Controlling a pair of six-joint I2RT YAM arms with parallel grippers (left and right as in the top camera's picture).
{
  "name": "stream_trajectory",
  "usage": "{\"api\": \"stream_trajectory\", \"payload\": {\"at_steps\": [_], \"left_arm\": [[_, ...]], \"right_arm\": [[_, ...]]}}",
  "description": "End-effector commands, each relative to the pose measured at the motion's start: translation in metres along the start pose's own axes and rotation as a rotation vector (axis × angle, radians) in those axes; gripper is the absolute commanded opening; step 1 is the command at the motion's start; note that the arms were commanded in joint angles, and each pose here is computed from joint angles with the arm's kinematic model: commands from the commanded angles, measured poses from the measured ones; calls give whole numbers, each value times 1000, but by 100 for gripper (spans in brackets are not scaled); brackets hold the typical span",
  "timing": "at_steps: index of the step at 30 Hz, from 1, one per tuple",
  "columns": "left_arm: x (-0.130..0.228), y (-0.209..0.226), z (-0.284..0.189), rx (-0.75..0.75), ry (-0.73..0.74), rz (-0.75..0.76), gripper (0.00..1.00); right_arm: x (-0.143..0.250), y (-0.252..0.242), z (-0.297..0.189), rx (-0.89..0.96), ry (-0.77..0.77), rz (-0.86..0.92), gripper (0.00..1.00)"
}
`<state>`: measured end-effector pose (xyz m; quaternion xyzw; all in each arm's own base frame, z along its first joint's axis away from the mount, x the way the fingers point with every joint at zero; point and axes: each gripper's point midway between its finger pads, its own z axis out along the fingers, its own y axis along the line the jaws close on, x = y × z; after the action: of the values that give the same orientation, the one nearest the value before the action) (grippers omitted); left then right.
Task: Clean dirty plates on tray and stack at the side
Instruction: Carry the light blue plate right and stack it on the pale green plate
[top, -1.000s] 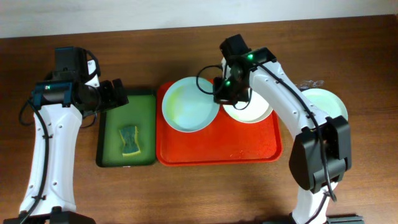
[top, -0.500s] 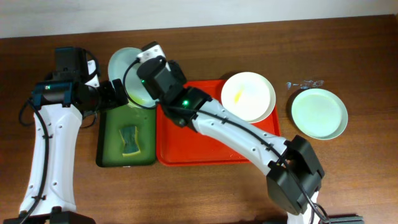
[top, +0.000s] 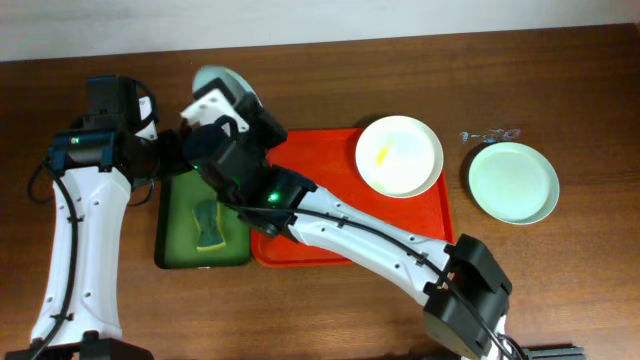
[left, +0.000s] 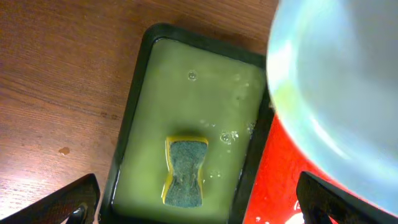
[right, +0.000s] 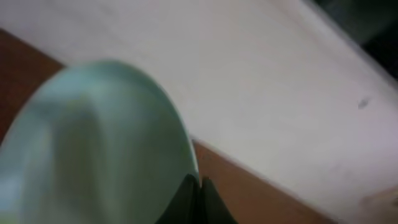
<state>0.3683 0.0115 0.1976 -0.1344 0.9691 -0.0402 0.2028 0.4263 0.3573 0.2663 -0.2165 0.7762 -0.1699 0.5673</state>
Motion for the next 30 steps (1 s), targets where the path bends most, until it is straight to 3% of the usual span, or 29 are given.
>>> {"api": "stream_trajectory", "payload": {"at_steps": [1, 3, 6, 7, 8, 9, 12, 16, 20, 23, 24, 25, 26, 30], "left_arm": [[-1, -3, -1, 11, -4, -10, 99], [-1, -3, -1, 11, -4, -10, 99], [-1, -3, -1, 11, -4, -10, 99], [-1, -3, -1, 11, -4, -10, 99], [-1, -3, -1, 11, -4, -10, 99], [-1, -3, -1, 11, -4, -10, 99], [-1, -3, -1, 11, -4, -10, 99], [-1, -3, -1, 11, -4, -10, 99], [-1, -3, -1, 11, -4, -10, 99], [-1, -3, -1, 11, -4, -10, 99], [-1, -3, -1, 11, -4, -10, 99], [-1, -3, -1, 11, -4, -10, 99], [-1, -3, -1, 11, -4, -10, 99], [-1, -3, -1, 11, -4, -10, 99]], "right_arm": [[48, 28, 17, -280, 220, 404, 4], [72, 31, 27, -458, 361, 486, 4], [93, -29, 35, -692, 524, 673, 4], [97, -35, 28, -803, 561, 713, 8], [119, -57, 26, -858, 660, 781, 24], [143, -72, 25, -817, 753, 815, 50], [185, -73, -11, -861, 923, 647, 64], [239, -47, -38, -784, 1103, 483, 68], [289, 16, -35, -835, 1029, 419, 68], [307, 41, -11, -799, 876, 463, 53], [311, 37, -8, -763, 877, 450, 45], [315, 34, -7, -733, 880, 434, 20], [317, 32, -6, -720, 885, 427, 4], [276, -11, -10, -681, 903, 478, 4]]}}
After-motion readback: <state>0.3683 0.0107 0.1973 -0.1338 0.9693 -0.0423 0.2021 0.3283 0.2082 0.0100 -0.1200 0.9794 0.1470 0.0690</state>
